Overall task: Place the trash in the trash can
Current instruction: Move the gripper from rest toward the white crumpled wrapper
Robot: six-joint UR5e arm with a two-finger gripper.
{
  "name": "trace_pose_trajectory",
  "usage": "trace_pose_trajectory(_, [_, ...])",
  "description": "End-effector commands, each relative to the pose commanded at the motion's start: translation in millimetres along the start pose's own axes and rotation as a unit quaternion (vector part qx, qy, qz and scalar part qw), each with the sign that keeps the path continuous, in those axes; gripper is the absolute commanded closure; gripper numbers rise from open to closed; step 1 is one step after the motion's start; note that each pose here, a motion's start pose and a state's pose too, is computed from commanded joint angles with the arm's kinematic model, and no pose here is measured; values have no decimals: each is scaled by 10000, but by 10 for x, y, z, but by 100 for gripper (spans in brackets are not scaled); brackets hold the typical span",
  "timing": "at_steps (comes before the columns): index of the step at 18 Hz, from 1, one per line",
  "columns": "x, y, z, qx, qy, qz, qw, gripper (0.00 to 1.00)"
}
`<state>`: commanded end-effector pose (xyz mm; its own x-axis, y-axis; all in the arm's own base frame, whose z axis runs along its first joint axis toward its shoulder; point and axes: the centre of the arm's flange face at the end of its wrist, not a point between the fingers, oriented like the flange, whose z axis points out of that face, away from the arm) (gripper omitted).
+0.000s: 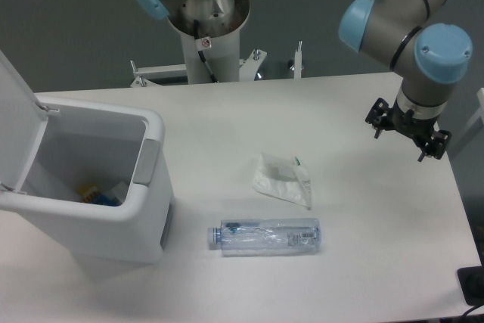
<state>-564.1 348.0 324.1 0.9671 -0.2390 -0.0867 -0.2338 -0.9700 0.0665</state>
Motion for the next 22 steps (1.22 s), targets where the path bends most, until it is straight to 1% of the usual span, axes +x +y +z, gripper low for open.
trace_pose_trajectory(6, [9, -6, -4, 35, 27, 2, 10000, 0])
trace_pose_trajectory(8, [39, -55, 29, 34, 63, 19, 10000, 0])
trace_pose_trajectory(10, [212, -112, 139, 27, 196, 60, 9998, 0])
trace_pose_trajectory(11, [315, -159, 161, 42, 158, 72, 9998, 0])
trace_pose_trajectory(13, [572, -325, 327, 52, -68, -97, 9999, 0])
trace_pose_trajectory(15, [706, -429, 426, 61, -97, -314, 9994, 0])
trace_pose_trajectory(16, [738, -443, 437, 59, -83, -322, 9994, 0])
trace_pose_trajectory(17, [771, -465, 441, 58, -69, -305, 9995, 0])
trace_pose_trajectory(21, [1091, -757, 594, 41, 107, -8, 9999, 0])
trace_pose_trajectory(22, [1123, -767, 522, 86, 64, 19, 9999, 0])
